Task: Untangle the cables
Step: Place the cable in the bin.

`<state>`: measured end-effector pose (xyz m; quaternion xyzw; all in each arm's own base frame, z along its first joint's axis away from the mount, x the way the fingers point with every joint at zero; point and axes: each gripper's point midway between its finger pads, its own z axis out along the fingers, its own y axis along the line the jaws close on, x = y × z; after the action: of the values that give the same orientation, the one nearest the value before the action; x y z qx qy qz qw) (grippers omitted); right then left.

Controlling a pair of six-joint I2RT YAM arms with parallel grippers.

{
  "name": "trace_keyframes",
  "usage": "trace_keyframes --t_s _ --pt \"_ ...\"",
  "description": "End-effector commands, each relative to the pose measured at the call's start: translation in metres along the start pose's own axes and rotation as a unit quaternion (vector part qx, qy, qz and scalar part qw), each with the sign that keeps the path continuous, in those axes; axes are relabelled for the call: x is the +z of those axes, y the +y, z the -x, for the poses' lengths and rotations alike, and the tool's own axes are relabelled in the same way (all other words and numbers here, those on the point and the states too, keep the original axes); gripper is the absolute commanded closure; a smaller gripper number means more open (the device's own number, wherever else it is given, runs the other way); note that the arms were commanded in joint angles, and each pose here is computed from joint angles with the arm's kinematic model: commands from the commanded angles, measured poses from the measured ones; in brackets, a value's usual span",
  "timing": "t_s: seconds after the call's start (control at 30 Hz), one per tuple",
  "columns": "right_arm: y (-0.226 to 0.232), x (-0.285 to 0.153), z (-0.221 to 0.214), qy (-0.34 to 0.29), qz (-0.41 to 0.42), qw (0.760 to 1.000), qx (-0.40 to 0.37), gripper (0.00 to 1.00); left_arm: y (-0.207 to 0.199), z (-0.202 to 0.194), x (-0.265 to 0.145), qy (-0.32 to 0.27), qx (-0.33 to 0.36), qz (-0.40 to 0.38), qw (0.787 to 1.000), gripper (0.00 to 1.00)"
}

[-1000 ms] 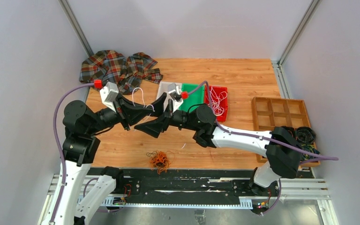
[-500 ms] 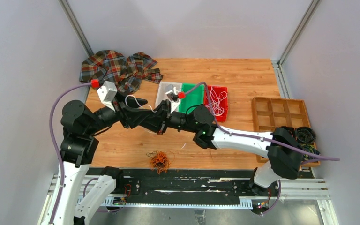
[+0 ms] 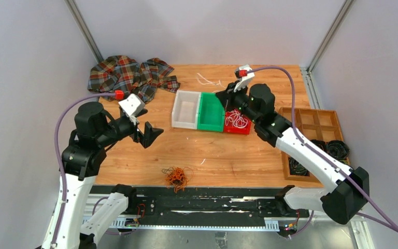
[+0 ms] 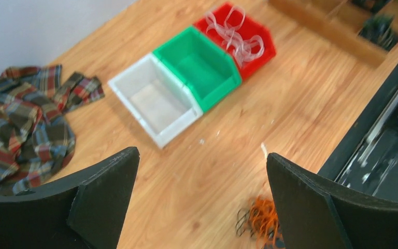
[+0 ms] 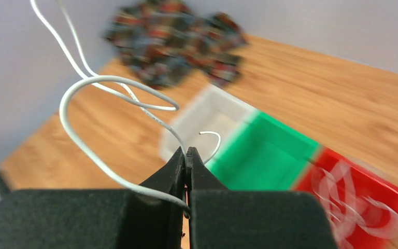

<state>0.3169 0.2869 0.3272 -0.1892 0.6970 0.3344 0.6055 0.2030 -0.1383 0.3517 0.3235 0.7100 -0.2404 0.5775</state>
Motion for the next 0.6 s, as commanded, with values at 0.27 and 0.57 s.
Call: trace_keyframes --t_s 0.27,0.57 --pt "-0.185 -0.057 -0.092 0.266 -0.350 0.896 -0.058 1.00 0.023 -0.069 -0.011 0.140 0.109 0.024 0.984 0.02" --pt "-0.198 -0.067 -0.133 0.342 -0.383 0.858 -0.030 0.99 0.014 -0.074 -0.010 0.140 0.102 -0.002 0.985 0.02"
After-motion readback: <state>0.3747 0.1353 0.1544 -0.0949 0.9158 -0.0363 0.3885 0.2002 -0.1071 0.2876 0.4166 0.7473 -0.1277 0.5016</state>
